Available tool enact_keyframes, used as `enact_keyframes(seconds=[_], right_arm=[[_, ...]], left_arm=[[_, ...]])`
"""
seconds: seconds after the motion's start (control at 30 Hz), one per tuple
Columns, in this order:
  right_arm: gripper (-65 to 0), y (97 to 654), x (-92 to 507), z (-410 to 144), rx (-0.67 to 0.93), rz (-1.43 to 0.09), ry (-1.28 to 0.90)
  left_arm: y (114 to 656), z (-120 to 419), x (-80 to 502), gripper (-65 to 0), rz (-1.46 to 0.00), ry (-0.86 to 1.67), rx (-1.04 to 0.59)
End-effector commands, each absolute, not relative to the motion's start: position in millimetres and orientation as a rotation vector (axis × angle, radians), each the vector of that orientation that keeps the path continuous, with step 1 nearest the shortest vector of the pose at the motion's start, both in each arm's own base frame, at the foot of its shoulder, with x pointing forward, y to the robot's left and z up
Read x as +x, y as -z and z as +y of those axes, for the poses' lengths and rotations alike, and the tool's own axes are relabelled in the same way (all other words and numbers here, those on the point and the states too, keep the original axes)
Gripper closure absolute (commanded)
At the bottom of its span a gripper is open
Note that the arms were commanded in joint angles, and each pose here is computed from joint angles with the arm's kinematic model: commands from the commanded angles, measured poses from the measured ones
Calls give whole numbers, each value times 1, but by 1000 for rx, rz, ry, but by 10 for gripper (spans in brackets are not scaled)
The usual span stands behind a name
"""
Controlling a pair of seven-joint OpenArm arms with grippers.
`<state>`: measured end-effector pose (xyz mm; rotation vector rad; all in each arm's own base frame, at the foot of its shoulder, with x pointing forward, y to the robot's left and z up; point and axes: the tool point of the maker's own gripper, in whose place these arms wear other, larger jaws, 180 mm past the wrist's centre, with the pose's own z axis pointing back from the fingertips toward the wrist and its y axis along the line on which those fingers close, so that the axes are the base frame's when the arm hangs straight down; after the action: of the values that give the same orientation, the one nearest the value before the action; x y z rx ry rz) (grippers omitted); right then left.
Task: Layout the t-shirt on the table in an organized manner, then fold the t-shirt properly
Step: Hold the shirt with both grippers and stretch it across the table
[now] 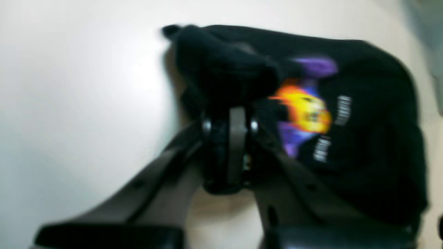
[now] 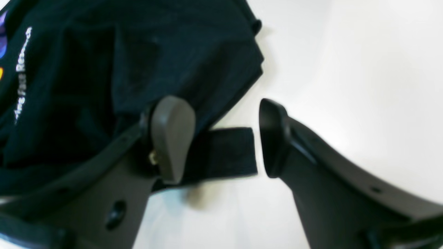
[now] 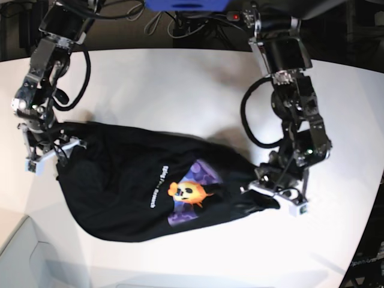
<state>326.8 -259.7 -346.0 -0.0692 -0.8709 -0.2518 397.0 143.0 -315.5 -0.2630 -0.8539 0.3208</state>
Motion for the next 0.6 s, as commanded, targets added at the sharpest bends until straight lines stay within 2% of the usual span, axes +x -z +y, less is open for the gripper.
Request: enact_keyframes(seconds=[0.0,0.13,0.3,0.43,0.57], right_arm=[[-342,333,336,-255,-66,-920,229],[-344,343,333,-237,-42,-892,181],[-344,345,335,-222,-21,-888,145],[-344,345,336,-218,-16,-887,133],[-344,344,337,-218,-16,-890,133]], left_arm=[[301,149,403,-5,-907,-342,-276],[306,184,387,-36,-907,-426,-232],[302,176,357,-214,-901,-430,-304],[312,167,337,-302,-879,-440,-358],[314,165,329,-330,-888,-458,-394]])
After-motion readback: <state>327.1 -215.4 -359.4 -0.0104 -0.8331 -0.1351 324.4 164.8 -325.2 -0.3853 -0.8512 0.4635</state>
